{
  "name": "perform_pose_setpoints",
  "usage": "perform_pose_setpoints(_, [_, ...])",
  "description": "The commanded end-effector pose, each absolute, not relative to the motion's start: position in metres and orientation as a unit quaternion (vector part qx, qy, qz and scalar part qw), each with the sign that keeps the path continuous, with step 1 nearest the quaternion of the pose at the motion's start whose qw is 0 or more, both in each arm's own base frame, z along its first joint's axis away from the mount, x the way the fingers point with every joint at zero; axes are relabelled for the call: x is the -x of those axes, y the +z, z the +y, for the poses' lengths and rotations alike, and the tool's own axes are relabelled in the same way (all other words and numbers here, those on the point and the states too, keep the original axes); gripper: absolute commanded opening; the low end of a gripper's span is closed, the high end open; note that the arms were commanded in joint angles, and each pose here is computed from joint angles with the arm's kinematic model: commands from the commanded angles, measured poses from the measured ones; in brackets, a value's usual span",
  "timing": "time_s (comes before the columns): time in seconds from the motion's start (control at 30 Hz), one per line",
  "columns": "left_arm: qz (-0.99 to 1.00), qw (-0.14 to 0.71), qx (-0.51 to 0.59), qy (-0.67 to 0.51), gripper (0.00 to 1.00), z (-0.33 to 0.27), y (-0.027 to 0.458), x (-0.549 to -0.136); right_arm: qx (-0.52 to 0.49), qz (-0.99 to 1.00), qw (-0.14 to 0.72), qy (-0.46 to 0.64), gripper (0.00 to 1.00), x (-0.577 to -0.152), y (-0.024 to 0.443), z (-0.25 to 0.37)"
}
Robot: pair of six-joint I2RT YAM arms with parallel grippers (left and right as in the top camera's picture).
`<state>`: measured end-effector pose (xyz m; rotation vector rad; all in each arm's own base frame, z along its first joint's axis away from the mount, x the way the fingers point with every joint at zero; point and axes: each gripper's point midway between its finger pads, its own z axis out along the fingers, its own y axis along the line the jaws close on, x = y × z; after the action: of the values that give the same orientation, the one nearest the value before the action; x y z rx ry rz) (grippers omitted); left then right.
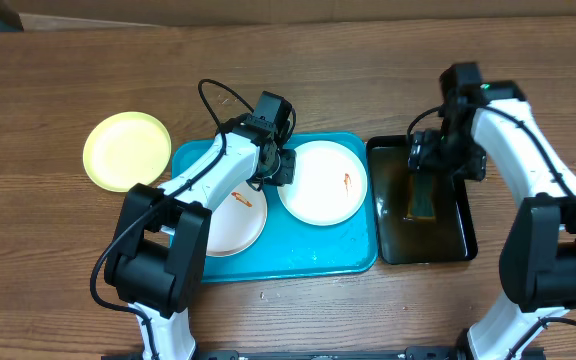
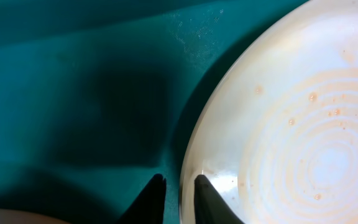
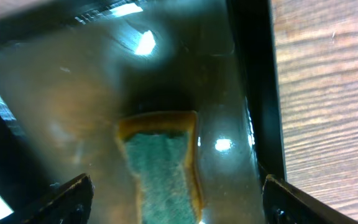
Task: Clean dirty plates on tray and stack at the side
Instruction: 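Lower the right gripper into the black tray over the sponge, then grasp the green-and-yellow sponge with right gripper and lift it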
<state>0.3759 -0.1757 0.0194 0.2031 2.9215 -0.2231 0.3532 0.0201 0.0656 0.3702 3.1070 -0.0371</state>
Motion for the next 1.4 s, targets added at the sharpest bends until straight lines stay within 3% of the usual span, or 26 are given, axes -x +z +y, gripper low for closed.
perform_pose_setpoints(0.0, [0.988,0.109,-0.081,-0.075,0.21,-0.18,0.023,-0.381,-0.139,0.989,0.007,-0.058,0.84,-0.337,0.055,0.007])
perform_pose_setpoints(0.23, [0.988,0.11,-0.081,-0.075,0.22,-0.18,0.023,-0.381,-0.15,0.988,-0.04,-0.017,0.74,-0.306,0.023,0.023])
perform_pose_setpoints(0.53, [0.988,0.109,-0.081,-0.075,0.22,-0.18,0.023,-0.381,-0.149,0.987,-0.049,-0.012,0.75,-0.299,0.015,0.025])
perform_pose_setpoints(0.87, [0.988,0.109,-0.081,-0.076,0.23,-0.18,0.023,-0.381,-0.147,0.988,-0.036,0.0,0.84,-0.319,0.048,0.03])
perform_pose_setpoints(1.17, [0.988,0.109,-0.081,-0.075,0.23,-0.18,0.023,-0.381,-0.14,0.986,-0.086,0.004,0.84,-0.29,0.036,0.037])
perform_pose_setpoints(1.23, [0.988,0.109,-0.081,-0.076,0.23,-0.18,0.023,-0.381,-0.139,0.986,-0.092,0.003,0.8,-0.284,0.03,0.038])
perform_pose_setpoints(1.37, [0.988,0.109,-0.081,-0.076,0.23,-0.18,0.023,-0.381,-0.137,0.986,-0.095,0.012,0.61,-0.279,0.019,0.042])
